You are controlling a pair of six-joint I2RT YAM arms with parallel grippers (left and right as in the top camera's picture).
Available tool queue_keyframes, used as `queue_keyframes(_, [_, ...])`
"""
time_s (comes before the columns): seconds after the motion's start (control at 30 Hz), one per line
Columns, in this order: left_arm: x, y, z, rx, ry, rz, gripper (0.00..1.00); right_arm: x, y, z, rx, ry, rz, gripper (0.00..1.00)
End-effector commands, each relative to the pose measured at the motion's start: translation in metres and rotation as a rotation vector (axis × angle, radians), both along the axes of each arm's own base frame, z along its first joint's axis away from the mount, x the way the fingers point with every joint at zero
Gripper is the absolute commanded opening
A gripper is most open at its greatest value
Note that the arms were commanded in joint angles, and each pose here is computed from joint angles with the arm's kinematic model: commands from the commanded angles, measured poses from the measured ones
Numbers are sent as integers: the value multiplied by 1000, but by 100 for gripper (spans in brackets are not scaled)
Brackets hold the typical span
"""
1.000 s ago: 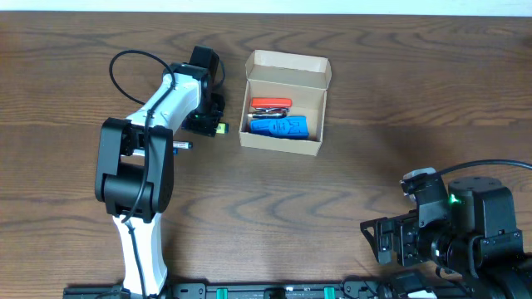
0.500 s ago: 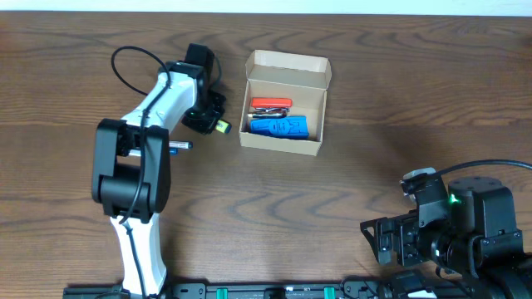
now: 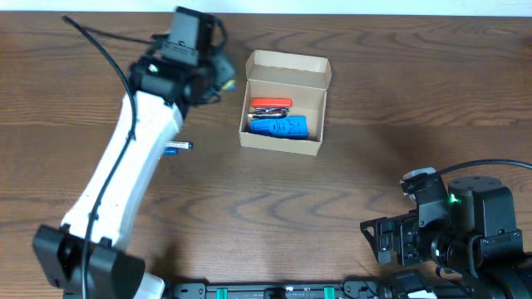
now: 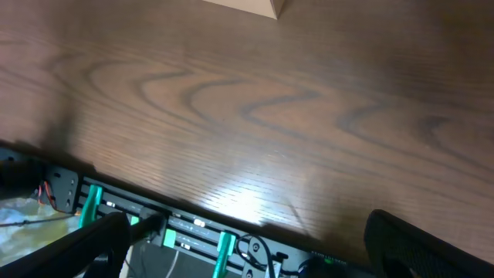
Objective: Pack container
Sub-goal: 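Carry the highlighter into the box's right side and release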
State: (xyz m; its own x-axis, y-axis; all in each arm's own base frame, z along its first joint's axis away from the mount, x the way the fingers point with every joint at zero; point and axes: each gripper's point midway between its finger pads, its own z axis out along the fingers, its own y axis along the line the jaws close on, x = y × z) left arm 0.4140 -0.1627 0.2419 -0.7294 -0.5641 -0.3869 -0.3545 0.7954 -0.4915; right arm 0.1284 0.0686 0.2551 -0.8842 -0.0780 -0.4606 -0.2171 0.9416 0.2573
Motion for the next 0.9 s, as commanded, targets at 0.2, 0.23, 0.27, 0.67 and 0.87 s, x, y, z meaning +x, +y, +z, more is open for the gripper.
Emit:
queue_keyframes(0.2, [-20,-101,-19,234,-143,-489,6,1,0,4,0,-15,5,99])
queue_keyframes(0.23, [-21,-108,-23,248,-147,-519,6,1,0,4,0,-15,5,99])
queue_keyframes(0.27, [-22,-114,-27,262,-151,-550,5,1,0,4,0,-15,5,99])
queue_keyframes(0.67, [-25,-151,-97,322,-67,-713,8,1,0,4,0,-15,5,99])
queue_keyframes(0.87, [-29,-164,-117,263,-19,-736,9,1,0,4,0,-15,5,99])
